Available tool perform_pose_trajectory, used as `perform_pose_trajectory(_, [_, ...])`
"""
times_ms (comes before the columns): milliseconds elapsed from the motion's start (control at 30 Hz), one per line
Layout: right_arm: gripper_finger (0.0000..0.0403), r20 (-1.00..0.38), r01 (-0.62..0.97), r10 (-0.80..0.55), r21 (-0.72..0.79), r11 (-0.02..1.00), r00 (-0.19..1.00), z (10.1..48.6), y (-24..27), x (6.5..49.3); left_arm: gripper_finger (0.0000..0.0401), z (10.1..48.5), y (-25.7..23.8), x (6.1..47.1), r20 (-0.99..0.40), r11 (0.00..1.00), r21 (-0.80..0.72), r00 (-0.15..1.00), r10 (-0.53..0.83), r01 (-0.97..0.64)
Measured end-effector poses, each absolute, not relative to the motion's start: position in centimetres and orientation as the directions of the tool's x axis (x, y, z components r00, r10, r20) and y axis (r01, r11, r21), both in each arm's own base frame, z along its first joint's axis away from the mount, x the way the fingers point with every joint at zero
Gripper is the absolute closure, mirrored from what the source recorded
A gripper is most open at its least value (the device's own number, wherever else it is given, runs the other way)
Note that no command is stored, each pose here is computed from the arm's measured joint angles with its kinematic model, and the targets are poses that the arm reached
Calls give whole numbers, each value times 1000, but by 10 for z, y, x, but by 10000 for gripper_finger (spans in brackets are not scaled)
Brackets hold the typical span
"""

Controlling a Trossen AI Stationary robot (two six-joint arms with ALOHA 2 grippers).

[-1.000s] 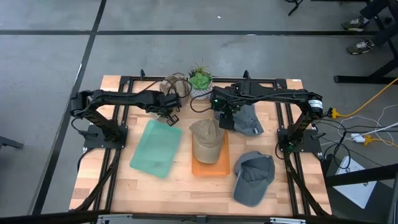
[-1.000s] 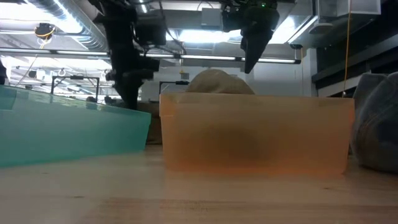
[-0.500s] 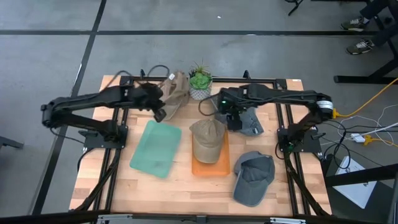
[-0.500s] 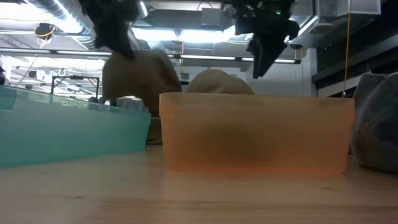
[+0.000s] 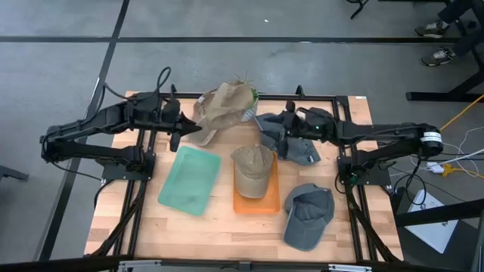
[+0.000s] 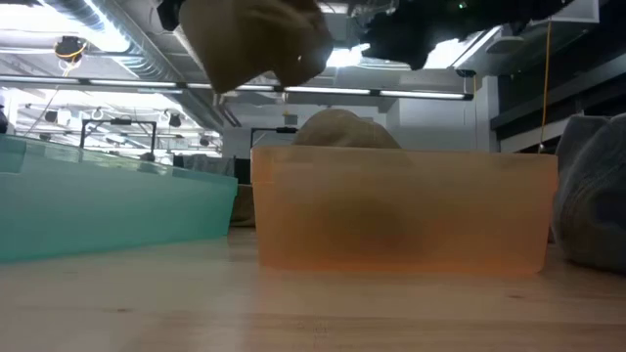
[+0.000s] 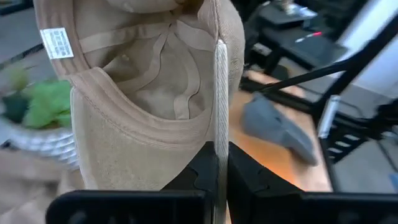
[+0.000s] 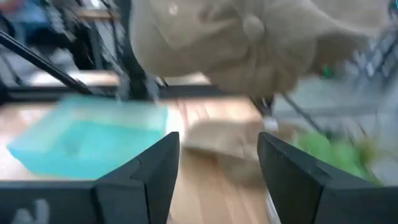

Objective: Pick & Place hat
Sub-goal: Put the left brown cap into the orange bin

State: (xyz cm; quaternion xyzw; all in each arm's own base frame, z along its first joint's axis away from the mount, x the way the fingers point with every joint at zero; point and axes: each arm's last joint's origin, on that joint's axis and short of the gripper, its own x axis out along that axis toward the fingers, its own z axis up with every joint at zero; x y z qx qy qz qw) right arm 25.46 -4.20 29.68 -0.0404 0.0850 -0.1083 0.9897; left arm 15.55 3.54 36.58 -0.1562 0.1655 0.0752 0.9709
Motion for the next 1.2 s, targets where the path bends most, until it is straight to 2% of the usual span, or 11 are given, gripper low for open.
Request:
perform_pose_trajectory(100, [187,-84,180,-192,-134,974,978,293,-38,257,390,366,31,157,-341,938,-306,938,55,-166])
perform_pose_trajectory(600, [187,92,234,-218,-235,943,972,290,-37,281,389,365,15,178,-315,954,-293,948,-41,-56])
perform_pose_trajectory(833, [187,134,281,-255,-247,927,958,293,-38,281,389,364,15,180,-324,952,-299,945,-41,-61])
perform_pose_trajectory(1033, [187,141,187,-154,-264,946,978,294,-35,282,388,364,15,179,-326,952,-301,944,-45,-59])
perform_pose_trajectory(1200, [187,154,188,-152,-264,946,976,295,-35,281,388,362,15,179,-341,951,-303,939,-49,-60])
